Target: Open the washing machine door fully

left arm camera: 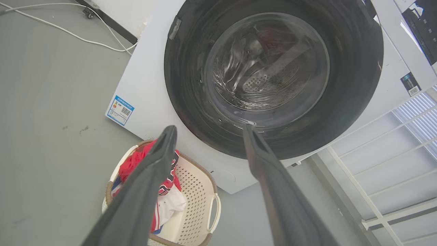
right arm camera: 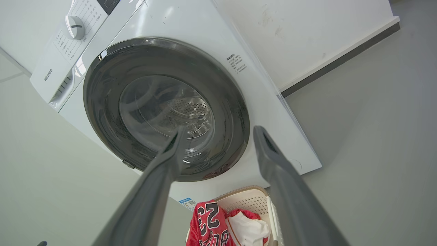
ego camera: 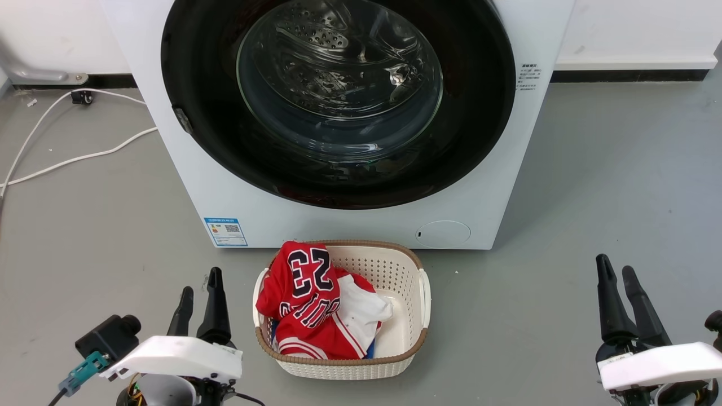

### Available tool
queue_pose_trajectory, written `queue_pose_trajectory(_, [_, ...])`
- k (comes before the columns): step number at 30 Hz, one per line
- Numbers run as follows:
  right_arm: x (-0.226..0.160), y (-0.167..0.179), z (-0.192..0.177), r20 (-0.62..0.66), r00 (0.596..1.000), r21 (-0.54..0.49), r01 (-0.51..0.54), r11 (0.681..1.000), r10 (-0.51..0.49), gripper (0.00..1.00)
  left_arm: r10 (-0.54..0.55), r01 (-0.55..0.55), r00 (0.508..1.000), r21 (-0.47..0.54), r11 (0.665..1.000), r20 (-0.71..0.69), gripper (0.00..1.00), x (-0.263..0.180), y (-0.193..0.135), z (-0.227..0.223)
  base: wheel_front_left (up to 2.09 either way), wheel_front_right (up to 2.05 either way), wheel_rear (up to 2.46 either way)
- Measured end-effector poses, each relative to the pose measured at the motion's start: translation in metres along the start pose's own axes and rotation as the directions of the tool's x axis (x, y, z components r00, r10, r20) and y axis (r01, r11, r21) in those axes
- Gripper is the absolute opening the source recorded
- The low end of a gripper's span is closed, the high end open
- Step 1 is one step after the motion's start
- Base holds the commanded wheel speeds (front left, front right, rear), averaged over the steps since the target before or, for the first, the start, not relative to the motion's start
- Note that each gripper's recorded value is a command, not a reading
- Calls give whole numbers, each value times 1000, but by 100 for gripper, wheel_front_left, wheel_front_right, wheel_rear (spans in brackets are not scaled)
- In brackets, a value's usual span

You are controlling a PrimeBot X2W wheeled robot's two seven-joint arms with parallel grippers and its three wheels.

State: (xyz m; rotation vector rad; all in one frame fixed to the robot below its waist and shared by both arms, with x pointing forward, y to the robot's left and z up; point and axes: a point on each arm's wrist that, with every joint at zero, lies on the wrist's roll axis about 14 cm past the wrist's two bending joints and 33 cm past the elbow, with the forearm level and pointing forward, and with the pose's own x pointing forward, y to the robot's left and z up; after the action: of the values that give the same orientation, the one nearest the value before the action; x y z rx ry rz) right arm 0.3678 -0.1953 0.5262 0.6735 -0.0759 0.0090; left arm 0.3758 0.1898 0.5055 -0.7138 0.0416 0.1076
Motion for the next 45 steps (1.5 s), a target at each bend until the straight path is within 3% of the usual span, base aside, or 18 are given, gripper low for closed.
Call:
queue_pose_trajectory(16, [-3, 10, 10, 41, 998, -198, -36, 980, 45, 100, -66, 53, 997, 216, 975, 50, 100, -3, -20, 6, 0, 0, 0])
queue_pose_trajectory(45, [-12, 22, 26, 101, 989, -441, -54, 896, 110, 100, -177, 103, 979, 494, 863, 105, 100, -13, -44, 6, 0, 0, 0])
